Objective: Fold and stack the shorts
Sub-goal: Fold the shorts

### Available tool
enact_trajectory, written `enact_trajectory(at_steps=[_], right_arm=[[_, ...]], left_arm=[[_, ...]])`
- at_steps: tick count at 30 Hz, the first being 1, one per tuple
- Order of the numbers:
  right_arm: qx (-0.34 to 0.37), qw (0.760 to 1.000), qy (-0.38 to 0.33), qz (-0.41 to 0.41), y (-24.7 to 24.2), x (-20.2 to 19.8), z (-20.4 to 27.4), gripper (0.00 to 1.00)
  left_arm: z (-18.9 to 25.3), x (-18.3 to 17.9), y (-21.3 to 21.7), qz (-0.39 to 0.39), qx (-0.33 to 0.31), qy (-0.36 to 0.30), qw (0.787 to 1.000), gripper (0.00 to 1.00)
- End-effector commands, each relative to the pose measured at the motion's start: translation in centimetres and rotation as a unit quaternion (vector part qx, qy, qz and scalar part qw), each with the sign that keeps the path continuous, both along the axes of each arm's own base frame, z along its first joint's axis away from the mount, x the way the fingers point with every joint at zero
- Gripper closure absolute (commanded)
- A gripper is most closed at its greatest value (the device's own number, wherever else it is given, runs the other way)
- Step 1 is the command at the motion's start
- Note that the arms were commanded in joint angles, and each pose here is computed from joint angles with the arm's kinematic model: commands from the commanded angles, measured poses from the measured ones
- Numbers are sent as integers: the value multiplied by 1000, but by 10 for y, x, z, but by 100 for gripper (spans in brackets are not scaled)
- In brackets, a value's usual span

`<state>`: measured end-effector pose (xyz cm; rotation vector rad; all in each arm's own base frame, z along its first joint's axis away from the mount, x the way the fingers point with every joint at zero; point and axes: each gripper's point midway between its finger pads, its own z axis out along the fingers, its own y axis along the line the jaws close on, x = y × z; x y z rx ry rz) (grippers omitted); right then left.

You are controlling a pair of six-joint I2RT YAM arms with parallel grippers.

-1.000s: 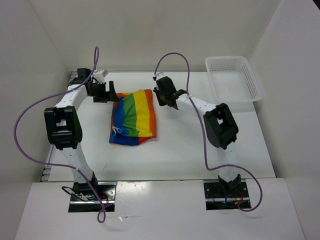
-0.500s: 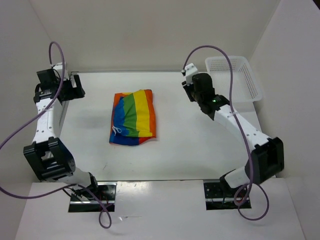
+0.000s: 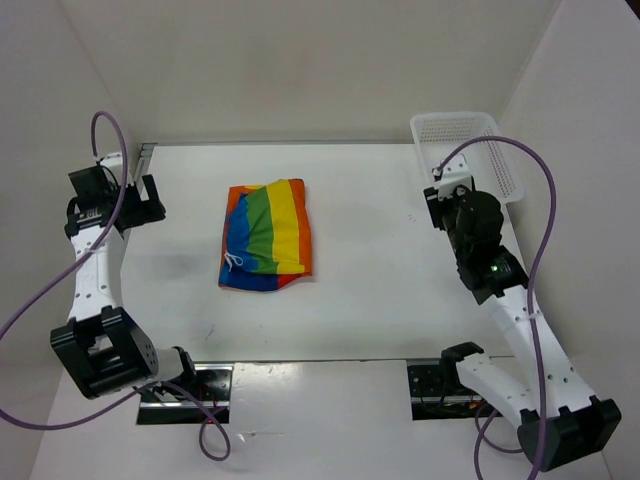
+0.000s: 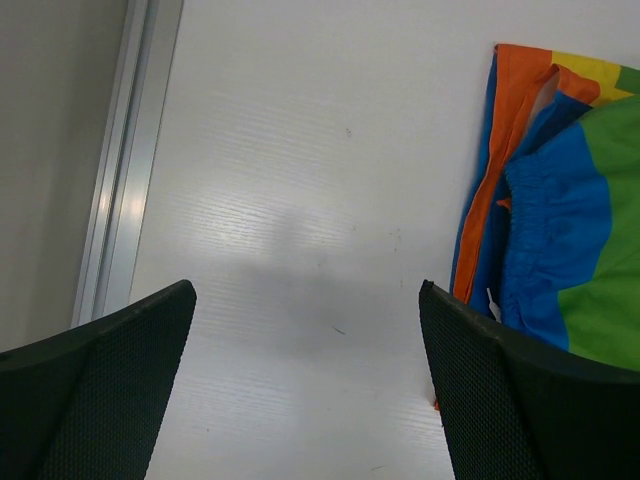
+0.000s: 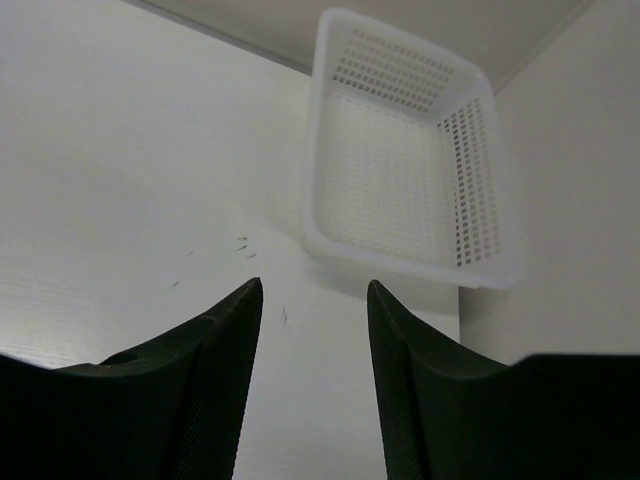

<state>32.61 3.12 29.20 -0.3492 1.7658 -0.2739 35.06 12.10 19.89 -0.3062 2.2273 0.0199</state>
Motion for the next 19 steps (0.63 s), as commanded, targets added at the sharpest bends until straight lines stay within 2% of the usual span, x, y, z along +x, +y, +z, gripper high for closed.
enact_trajectory(at_steps=[1,6,16,19], right_arm=[[9,1000,-19,-11,-11,-12,6,46],[12,999,-29,-6,-14,-31,5,44],[23,999,-21,-18,-19,-40,-11,40],[23,1000,-15,-14,-18,-40,-16,36]], left_arm=[[15,-4,-2,-8,21,-28,999,1],[15,-10,-2,-3,26,-32,999,1],[12,-21,-2,8,35,-31,999,1],[15,-23,-1,12,40,-34,999,1]])
